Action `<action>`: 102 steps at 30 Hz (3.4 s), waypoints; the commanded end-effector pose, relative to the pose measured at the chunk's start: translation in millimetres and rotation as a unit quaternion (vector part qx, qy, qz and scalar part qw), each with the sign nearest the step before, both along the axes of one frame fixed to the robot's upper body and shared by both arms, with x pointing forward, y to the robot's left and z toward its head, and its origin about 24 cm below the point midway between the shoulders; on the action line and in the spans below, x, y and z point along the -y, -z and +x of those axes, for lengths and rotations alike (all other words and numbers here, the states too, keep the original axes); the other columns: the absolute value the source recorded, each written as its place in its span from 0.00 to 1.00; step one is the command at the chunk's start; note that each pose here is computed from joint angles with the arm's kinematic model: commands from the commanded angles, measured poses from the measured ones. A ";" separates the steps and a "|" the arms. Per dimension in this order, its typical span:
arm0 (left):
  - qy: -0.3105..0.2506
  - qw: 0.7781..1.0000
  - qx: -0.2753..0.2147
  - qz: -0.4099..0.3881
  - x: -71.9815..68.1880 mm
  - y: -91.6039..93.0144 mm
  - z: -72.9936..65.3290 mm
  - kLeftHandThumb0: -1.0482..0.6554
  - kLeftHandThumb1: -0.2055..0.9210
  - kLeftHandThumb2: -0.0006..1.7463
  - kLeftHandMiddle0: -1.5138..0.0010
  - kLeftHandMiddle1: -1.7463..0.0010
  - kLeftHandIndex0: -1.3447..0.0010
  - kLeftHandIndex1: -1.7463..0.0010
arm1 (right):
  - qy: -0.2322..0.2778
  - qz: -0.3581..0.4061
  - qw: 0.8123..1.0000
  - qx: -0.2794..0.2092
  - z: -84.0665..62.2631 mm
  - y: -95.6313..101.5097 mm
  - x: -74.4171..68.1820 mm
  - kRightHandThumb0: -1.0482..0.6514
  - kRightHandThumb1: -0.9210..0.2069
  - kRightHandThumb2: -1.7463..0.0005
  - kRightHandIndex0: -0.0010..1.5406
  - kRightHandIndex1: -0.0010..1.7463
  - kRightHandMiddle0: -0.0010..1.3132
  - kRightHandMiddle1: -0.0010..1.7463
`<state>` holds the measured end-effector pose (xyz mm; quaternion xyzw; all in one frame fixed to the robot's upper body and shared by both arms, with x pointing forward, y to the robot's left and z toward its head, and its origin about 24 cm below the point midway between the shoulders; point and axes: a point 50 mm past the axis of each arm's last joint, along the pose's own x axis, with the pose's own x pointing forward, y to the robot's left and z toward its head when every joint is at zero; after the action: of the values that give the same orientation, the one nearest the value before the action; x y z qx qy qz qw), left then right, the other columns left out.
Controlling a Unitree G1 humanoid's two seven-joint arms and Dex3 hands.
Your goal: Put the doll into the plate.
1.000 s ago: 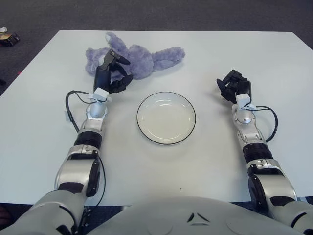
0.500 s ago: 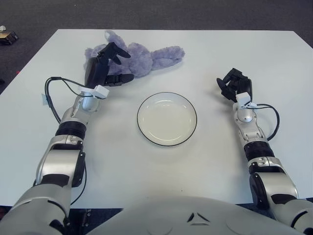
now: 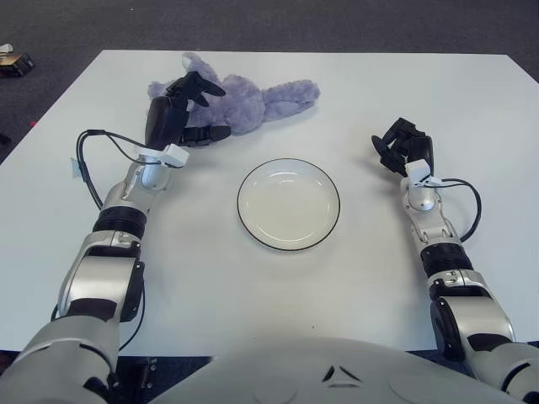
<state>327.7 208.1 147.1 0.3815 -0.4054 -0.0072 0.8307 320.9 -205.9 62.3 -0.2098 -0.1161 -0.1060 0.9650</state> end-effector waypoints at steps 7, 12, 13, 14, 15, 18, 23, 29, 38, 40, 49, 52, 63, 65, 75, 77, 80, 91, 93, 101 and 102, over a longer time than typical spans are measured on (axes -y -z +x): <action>-0.006 1.000 0.012 0.011 -1.0 -7.6 -0.4 0.61 1.00 0.13 0.65 0.18 0.67 0.28 | 0.001 -0.001 0.999 -0.050 -11.9 27.3 -0.1 0.39 0.00 0.75 0.59 1.00 0.58 1.00; -0.008 1.000 0.015 0.011 -0.6 -8.8 -0.5 0.61 1.00 0.13 0.64 0.19 0.67 0.28 | 0.001 -0.001 0.999 -0.051 -11.7 27.6 0.0 0.39 0.00 0.74 0.60 1.00 0.58 1.00; -0.009 1.000 0.016 0.011 -0.5 -9.2 -0.6 0.61 1.00 0.13 0.64 0.19 0.67 0.28 | 0.001 -0.001 0.999 -0.051 -11.7 27.7 0.2 0.39 0.00 0.74 0.60 1.00 0.58 1.00; -0.009 1.000 0.016 0.011 -0.5 -9.4 -0.6 0.61 1.00 0.13 0.64 0.19 0.67 0.28 | 0.001 -0.001 0.999 -0.051 -11.7 27.7 0.3 0.39 0.00 0.74 0.60 1.00 0.58 1.00; -0.009 1.000 0.017 0.011 -0.3 -9.6 -0.6 0.61 1.00 0.13 0.64 0.19 0.67 0.27 | 0.001 -0.001 0.999 -0.052 -11.6 27.7 0.5 0.39 0.00 0.74 0.60 1.00 0.58 1.00; -0.011 1.000 0.022 0.012 -0.4 -11.7 -2.0 0.61 1.00 0.13 0.64 0.20 0.68 0.27 | 0.000 -0.001 0.999 -0.053 -11.7 28.1 1.2 0.38 0.00 0.74 0.60 1.00 0.58 1.00; -0.014 0.999 0.028 0.015 -0.8 -14.2 -4.3 0.61 1.00 0.13 0.64 0.20 0.68 0.25 | -0.001 -0.001 0.999 -0.053 -11.9 28.6 1.8 0.38 0.00 0.74 0.60 1.00 0.58 1.00; -0.022 0.999 0.038 0.028 -1.5 -17.6 -5.9 0.61 1.00 0.14 0.67 0.20 0.70 0.22 | -0.003 0.001 0.999 -0.054 -11.9 29.0 2.0 0.38 0.00 0.74 0.60 1.00 0.58 1.00; -0.043 0.994 0.054 0.083 -6.8 -24.9 -5.2 0.54 1.00 0.17 0.73 0.28 0.71 0.17 | -0.008 0.004 0.998 -0.057 -12.3 29.5 2.6 0.38 0.00 0.74 0.60 1.00 0.58 1.00; -0.050 0.991 0.058 0.110 -8.9 -26.7 -5.5 0.47 1.00 0.17 0.73 0.41 0.69 0.16 | -0.009 0.005 0.998 -0.058 -12.2 29.6 3.0 0.38 0.00 0.74 0.60 1.00 0.58 1.00; -0.076 0.981 0.037 0.172 -16.9 -31.3 -1.8 0.23 1.00 0.04 0.67 0.78 0.68 0.70 | -0.013 0.004 0.998 -0.062 -11.6 30.4 4.6 0.38 0.00 0.73 0.60 1.00 0.57 1.00; -0.079 0.981 0.032 0.177 -17.4 -31.6 -0.6 0.22 1.00 0.01 0.63 0.87 0.67 0.75 | -0.013 0.004 0.998 -0.062 -11.4 30.4 4.9 0.38 0.00 0.73 0.60 1.00 0.57 1.00; -0.110 0.973 0.017 0.202 -20.9 -31.0 5.3 0.23 0.92 0.00 0.62 0.98 0.65 0.83 | -0.016 0.003 0.998 -0.063 -10.4 30.3 5.5 0.39 0.00 0.73 0.60 1.00 0.57 1.00; -0.111 0.973 0.017 0.203 -20.8 -31.0 5.4 0.23 0.92 0.00 0.62 0.98 0.64 0.84 | -0.016 0.003 0.998 -0.063 -10.4 30.4 5.5 0.39 0.00 0.73 0.60 1.00 0.57 1.00; -0.131 0.960 -0.015 0.247 -24.5 -29.4 14.4 0.21 0.90 0.00 0.67 1.00 0.64 0.90 | -0.019 0.001 0.998 -0.064 -10.9 30.9 7.3 0.39 0.00 0.73 0.59 1.00 0.56 1.00; -0.132 0.959 -0.018 0.249 -24.7 -29.4 15.3 0.21 0.90 0.00 0.67 1.00 0.64 0.91 | -0.020 0.001 0.998 -0.064 -10.9 30.9 7.4 0.39 0.00 0.73 0.59 1.00 0.56 1.00; -0.132 0.959 -0.018 0.249 -24.7 -29.4 15.6 0.21 0.89 0.00 0.68 1.00 0.64 0.92 | -0.020 0.001 0.998 -0.064 -10.9 30.9 7.4 0.39 0.00 0.73 0.59 1.00 0.56 1.00; -0.133 0.945 -0.080 0.289 -34.0 -28.4 34.4 0.19 0.89 0.00 0.71 1.00 0.67 0.96 | -0.021 0.000 0.998 -0.064 -11.6 30.7 8.6 0.39 0.00 0.72 0.59 1.00 0.56 1.00; -0.129 0.944 -0.088 0.292 -34.1 -28.2 35.9 0.18 0.89 0.00 0.72 1.00 0.67 0.96 | -0.021 0.000 0.998 -0.064 -11.8 30.8 8.8 0.40 0.00 0.72 0.59 1.00 0.57 1.00; -0.121 0.940 -0.111 0.300 -34.9 -27.0 39.8 0.17 0.89 0.00 0.74 1.00 0.68 0.97 | -0.021 0.001 0.998 -0.064 -12.5 31.3 9.8 0.40 0.00 0.73 0.60 1.00 0.57 1.00; -0.120 0.940 -0.111 0.300 -35.0 -27.1 40.0 0.17 0.89 0.00 0.74 1.00 0.68 0.97 | -0.021 0.001 0.998 -0.064 -12.5 31.3 9.8 0.40 0.00 0.73 0.60 1.00 0.57 1.00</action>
<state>366.4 240.9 168.7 0.6525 -0.2411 -0.0707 0.7149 323.4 -210.8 61.4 -0.2145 -0.1172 -0.0736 0.9669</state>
